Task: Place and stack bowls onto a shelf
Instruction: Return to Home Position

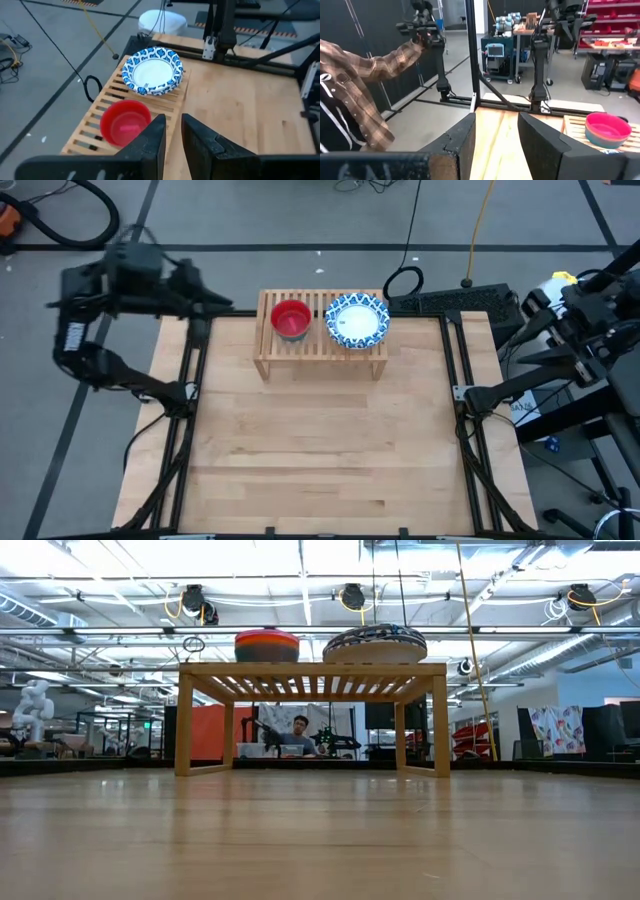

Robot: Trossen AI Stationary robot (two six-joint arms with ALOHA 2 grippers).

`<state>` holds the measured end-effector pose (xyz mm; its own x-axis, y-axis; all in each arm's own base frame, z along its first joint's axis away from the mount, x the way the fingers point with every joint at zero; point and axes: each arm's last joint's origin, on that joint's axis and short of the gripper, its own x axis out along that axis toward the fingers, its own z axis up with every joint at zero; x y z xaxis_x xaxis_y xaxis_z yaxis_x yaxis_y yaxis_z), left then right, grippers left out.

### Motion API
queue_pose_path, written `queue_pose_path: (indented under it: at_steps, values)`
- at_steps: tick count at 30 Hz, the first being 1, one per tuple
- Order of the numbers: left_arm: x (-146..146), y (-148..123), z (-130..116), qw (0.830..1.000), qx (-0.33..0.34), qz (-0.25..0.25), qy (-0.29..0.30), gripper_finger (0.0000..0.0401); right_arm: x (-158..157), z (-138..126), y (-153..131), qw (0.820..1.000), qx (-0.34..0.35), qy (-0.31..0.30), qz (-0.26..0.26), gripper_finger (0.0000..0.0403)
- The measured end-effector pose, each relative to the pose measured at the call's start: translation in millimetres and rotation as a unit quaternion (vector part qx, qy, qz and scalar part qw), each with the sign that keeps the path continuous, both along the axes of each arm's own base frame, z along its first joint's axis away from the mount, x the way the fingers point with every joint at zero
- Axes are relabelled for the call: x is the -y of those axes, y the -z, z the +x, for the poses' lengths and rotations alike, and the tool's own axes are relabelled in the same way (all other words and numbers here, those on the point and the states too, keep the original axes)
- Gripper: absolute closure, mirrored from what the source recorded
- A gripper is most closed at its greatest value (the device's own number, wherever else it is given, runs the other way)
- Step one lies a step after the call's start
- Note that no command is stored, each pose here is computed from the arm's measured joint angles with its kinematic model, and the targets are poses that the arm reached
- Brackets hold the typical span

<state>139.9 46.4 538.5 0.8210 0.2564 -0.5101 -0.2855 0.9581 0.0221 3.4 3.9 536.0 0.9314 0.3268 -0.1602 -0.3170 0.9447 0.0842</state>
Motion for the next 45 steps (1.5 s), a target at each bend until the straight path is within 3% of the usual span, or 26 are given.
queue_pose_path:
  at_steps: [9, 30, 37, 45]
  values:
    - [21, -9, -62, 0.999, 0.049, -0.001, -0.009, 0.0334, 10, -40, 3, 0.999, 0.048, 0.0, 0.008, 0.0261]
    - [55, 8, -163, 0.994, 0.079, 0.069, 0.019, 0.0334, 24, -100, 18, 0.992, 0.125, 0.001, -0.025, 0.0261]
    - [65, 28, -195, 0.993, 0.097, 0.066, 0.014, 0.0334, 25, -105, 24, 0.993, 0.113, -0.002, -0.032, 0.0261]
    - [71, 51, -213, 0.993, 0.094, 0.063, 0.013, 0.0334, 25, -104, 33, 0.997, 0.062, 0.027, -0.047, 0.0261]
